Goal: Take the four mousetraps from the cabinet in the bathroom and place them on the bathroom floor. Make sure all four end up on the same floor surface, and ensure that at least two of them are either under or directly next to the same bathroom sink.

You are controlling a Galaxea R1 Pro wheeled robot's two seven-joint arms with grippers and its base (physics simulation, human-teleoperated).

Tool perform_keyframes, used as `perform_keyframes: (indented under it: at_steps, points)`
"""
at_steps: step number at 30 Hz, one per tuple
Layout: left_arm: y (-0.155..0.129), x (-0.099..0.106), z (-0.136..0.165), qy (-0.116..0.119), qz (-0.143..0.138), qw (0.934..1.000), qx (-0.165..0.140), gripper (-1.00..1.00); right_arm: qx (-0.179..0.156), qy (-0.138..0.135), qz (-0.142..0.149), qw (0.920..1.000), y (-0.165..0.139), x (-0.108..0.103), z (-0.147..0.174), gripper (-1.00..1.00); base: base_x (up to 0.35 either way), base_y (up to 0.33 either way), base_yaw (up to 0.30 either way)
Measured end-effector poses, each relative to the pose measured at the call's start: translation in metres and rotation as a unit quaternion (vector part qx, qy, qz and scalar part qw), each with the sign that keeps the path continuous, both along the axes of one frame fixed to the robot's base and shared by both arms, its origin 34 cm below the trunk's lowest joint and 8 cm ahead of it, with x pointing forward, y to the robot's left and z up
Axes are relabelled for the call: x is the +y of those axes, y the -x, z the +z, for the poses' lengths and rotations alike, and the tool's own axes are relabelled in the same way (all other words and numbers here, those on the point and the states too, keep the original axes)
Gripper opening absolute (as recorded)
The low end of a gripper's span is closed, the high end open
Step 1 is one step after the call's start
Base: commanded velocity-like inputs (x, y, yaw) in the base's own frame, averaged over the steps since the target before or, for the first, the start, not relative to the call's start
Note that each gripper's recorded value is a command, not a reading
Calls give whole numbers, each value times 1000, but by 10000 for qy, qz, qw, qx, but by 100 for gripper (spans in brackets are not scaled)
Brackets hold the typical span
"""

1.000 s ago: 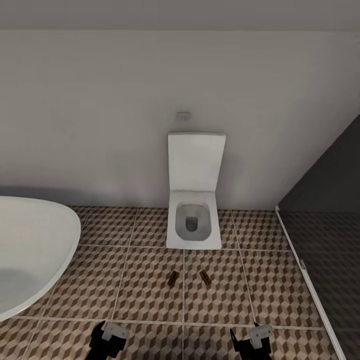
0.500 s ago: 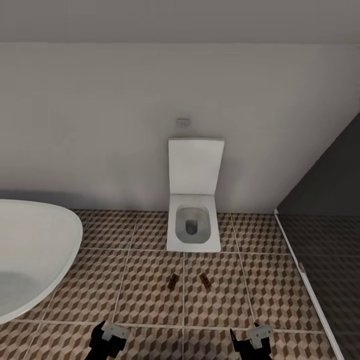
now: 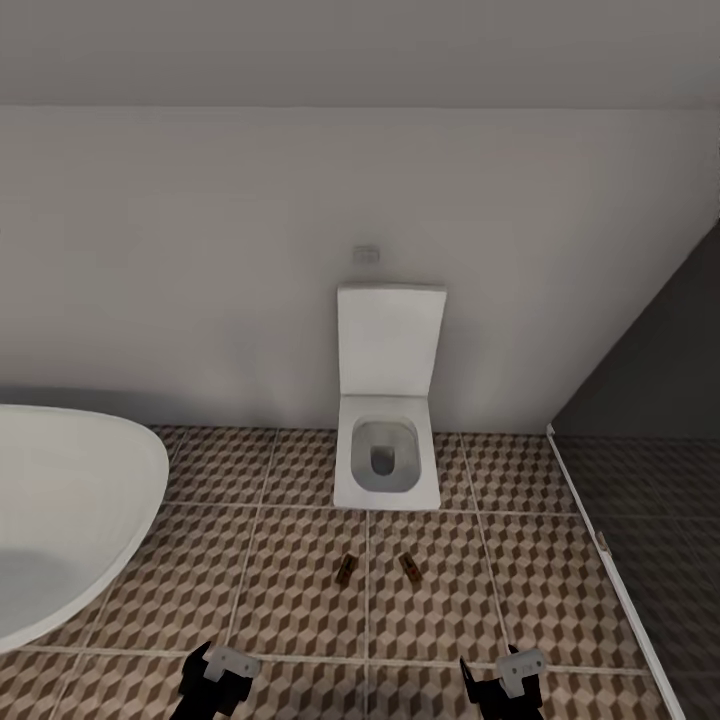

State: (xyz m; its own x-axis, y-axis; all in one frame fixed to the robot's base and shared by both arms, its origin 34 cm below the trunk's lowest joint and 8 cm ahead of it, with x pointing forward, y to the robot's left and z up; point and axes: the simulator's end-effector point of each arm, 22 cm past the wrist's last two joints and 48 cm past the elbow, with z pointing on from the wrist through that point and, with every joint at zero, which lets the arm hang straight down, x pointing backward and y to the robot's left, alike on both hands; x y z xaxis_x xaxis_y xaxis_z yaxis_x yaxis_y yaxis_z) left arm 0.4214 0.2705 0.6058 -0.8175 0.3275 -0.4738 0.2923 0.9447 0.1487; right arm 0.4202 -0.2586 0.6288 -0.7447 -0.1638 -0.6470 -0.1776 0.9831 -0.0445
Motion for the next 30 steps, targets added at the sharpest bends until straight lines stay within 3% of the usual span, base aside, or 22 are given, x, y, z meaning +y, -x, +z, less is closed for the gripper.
perform_keyframes:
  at_steps: [30]
  points:
    - [-18,-2,15,11,-1,9997,-234,100,-235,7,-11,9997,-17,0,15,100,0,0,0]
